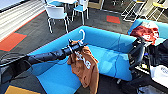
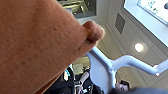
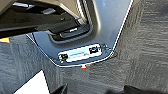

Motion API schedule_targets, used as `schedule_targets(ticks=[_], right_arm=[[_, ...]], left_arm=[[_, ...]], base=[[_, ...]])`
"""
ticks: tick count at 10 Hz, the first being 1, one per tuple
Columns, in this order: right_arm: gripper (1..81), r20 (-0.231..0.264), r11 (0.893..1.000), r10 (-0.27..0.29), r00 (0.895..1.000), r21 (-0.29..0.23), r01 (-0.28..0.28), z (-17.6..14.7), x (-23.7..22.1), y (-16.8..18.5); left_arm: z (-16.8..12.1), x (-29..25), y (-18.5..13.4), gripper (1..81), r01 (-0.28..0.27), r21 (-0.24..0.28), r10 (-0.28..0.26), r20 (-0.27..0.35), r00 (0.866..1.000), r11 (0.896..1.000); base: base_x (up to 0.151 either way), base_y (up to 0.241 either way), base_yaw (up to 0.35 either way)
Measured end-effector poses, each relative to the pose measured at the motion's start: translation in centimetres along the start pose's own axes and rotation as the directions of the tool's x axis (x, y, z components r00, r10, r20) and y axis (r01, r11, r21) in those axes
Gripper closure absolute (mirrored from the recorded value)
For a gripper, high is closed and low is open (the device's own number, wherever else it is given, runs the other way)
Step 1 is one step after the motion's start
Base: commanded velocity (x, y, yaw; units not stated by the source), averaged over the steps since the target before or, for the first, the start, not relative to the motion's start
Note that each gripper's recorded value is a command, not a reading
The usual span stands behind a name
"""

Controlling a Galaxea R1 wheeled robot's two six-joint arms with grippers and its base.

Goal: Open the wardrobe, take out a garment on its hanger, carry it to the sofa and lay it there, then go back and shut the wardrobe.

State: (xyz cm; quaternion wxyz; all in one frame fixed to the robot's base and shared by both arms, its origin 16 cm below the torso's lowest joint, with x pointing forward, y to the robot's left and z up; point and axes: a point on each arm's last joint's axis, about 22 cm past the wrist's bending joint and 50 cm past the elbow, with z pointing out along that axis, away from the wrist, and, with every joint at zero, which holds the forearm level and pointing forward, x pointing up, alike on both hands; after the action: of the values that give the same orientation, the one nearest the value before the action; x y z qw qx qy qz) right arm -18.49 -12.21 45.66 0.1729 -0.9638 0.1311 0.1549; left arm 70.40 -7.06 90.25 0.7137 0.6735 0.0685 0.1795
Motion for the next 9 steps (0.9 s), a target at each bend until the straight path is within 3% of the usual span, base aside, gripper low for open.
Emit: schedule_targets(ticks=[2,4,7,9], right_arm=[[1.0,-0.004,1.000,0.000,1.000,0.002,0.000,0.0,0.1,-0.1],[1.0,-0.007,1.000,0.004,1.000,0.002,-0.004,0.0,0.1,0.0],[1.0,-0.027,0.999,0.049,0.998,-0.001,-0.049,-0.2,-0.6,0.0],[1.0,-0.025,0.999,0.051,0.998,-0.002,-0.051,-0.3,-0.8,0.0]], left_arm=[[-3.2,0.8,-4.7,81.1,-0.027,0.084,0.029,-0.032,0.999,0.996],[-5.7,2.5,-7.1,81.1,-0.064,0.140,0.072,-0.058,0.996,0.988],[-4.6,2.1,-8.9,81.1,-0.105,0.153,0.110,-0.022,0.994,0.983],[-7.7,2.9,-11.1,81.1,-0.136,0.226,0.145,-0.023,0.989,0.965]], base=[[0.000,0.000,0.000],[0.000,0.000,0.000],[0.000,0.000,0.000],[0.000,0.000,0.000]])
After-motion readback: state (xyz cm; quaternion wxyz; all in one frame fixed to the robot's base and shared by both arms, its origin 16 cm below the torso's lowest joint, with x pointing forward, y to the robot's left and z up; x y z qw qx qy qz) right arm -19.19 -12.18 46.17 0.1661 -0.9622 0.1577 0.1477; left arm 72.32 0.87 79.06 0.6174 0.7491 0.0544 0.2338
